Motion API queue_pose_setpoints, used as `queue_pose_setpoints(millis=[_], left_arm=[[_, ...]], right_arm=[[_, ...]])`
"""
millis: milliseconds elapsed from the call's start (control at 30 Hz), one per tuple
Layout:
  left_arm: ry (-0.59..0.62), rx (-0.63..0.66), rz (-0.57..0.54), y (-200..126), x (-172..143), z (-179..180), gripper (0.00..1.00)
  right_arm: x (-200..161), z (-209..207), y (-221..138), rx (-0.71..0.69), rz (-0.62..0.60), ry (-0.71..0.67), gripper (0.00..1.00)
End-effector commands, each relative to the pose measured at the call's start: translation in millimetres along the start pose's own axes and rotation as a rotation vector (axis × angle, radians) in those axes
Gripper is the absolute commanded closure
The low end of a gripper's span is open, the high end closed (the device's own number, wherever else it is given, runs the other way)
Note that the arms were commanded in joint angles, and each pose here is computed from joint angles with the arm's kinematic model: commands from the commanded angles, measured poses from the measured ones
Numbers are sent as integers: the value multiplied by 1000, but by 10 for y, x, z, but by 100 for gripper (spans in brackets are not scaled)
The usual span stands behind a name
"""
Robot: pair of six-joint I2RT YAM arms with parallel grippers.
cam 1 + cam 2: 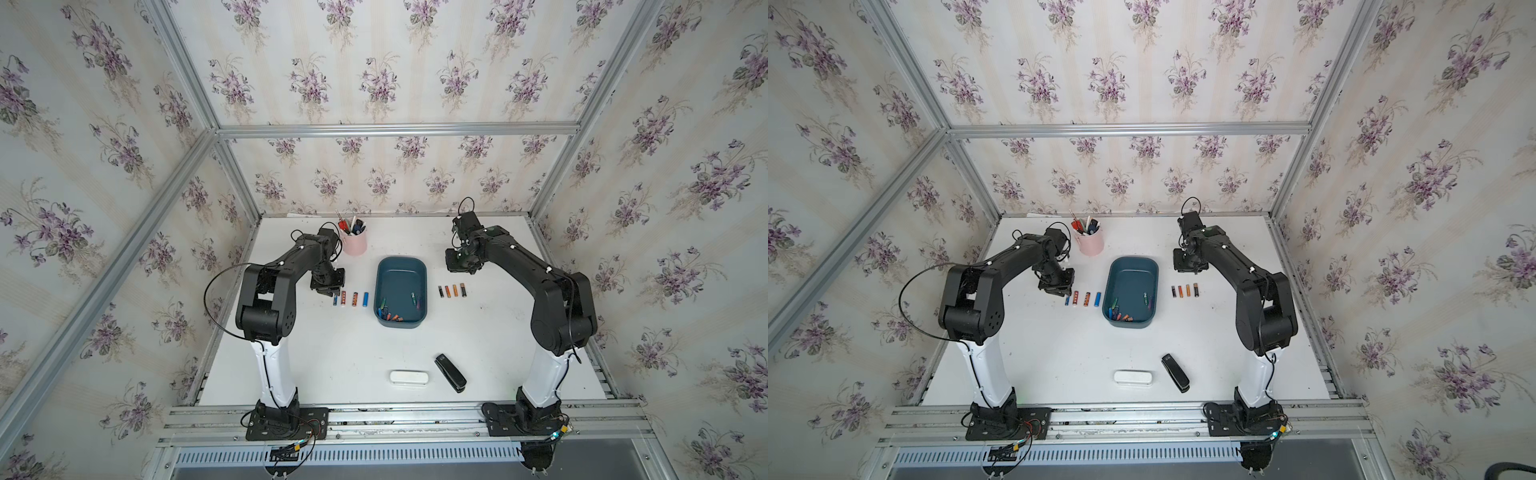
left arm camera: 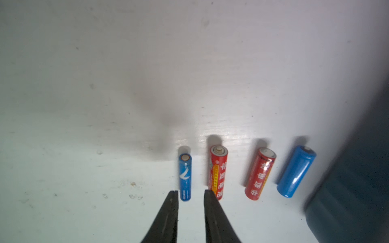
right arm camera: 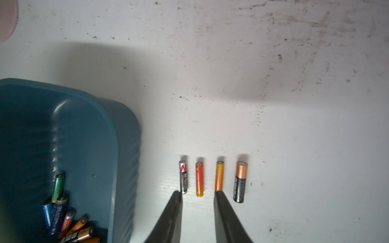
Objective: Take the batteries out of the storage box
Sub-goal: Place the battery at the center of the board, then pick up the battery from the storage box.
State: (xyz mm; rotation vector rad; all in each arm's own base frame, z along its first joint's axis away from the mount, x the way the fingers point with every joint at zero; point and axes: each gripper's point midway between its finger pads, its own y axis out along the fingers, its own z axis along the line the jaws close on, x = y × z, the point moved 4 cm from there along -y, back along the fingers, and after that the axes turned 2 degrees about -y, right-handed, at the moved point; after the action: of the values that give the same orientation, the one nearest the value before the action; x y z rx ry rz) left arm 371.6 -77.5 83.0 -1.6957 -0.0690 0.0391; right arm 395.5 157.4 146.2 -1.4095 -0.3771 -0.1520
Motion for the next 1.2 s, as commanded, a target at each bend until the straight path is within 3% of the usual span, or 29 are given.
queue_pose_setpoints(millis=[0, 200, 367, 767, 1167], left_arm=[[2, -4, -2, -123, -27, -12, 72], [5, -14, -26, -266, -50, -30, 72], [7, -22, -28, -288, -120, -32, 72], [16, -35, -3, -196, -261, -34, 72], [22, -38, 0, -169, -245, -56, 72]], right_arm=[[-9, 187, -63, -1, -3, -14, 68], [-144, 854, -50, 19, 12, -124, 68], [-323, 1131, 166, -30, 73, -175, 68], [-546, 1243, 620, -124, 175, -222, 68], [-626, 1205, 836, -161, 236, -242, 68]])
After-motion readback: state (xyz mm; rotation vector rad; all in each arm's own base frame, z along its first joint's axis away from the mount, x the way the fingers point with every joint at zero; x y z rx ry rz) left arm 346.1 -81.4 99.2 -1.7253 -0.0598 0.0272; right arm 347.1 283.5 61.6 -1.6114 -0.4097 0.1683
